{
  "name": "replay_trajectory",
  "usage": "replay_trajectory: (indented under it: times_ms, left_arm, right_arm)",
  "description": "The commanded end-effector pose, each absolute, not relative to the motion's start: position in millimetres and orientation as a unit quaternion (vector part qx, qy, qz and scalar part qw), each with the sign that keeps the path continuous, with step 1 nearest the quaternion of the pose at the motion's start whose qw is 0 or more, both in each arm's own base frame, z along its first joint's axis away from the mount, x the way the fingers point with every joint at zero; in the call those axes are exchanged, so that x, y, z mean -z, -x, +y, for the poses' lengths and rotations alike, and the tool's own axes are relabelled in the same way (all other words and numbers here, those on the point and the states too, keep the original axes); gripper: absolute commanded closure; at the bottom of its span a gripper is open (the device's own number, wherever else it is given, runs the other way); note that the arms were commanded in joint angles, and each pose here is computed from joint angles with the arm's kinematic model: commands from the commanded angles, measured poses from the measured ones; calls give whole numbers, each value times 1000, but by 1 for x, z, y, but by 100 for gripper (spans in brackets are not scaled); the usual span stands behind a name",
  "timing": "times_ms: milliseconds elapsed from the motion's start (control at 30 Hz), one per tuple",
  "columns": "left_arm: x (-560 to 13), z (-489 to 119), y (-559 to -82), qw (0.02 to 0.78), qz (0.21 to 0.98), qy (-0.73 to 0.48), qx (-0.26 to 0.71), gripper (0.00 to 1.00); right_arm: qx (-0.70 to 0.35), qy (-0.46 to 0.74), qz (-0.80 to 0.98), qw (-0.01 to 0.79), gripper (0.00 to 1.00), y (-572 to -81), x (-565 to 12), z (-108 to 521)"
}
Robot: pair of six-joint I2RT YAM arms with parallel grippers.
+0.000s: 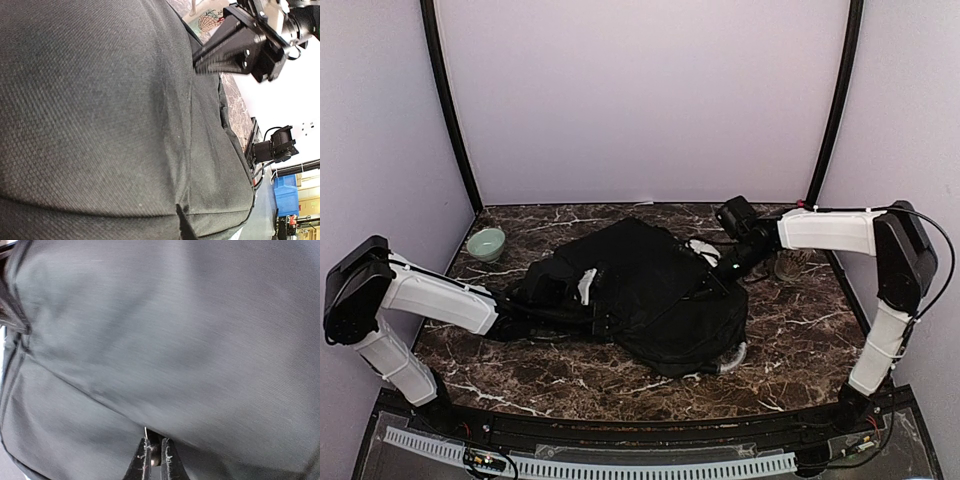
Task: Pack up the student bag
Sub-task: Zip the lower front pocket of the student bag.
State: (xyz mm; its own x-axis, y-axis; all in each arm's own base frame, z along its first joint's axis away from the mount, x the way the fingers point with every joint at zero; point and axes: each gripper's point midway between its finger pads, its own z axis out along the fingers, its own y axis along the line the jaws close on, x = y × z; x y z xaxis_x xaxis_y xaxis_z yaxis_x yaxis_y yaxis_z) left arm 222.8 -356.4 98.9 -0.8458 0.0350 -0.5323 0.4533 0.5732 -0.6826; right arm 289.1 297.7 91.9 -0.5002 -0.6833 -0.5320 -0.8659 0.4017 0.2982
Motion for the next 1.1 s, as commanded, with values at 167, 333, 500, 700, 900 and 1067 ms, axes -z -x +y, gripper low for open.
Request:
replay_trajectory:
  times_ms: [167,333,500,700,900,1067]
  left_arm:
    - [-132,-362,-214,269,824,-187,462,96]
    - [-130,-362,-214,269,825,-188,461,96]
    - [-128,-362,-214,267,826,-188,459,96]
    - [-127,-360,-214,268,828,-190,454,96]
    - [-125,-357,-214,269,830,-190,450,96]
    - [-123,-357,-214,268,831,-190,448,96]
  right_arm:
    - [-200,401,868,213,100,-352,-94,228]
    - [-202,388,873,214,100,-359,-92,218]
    - [-197,383,876,216,100,-361,-90,214]
    - [-177,342,897,219,100,-382,-83,189]
    - [-160,287,918,224,100,-405,-76,156]
    - [-169,273,921,221,100,-408,-72,148]
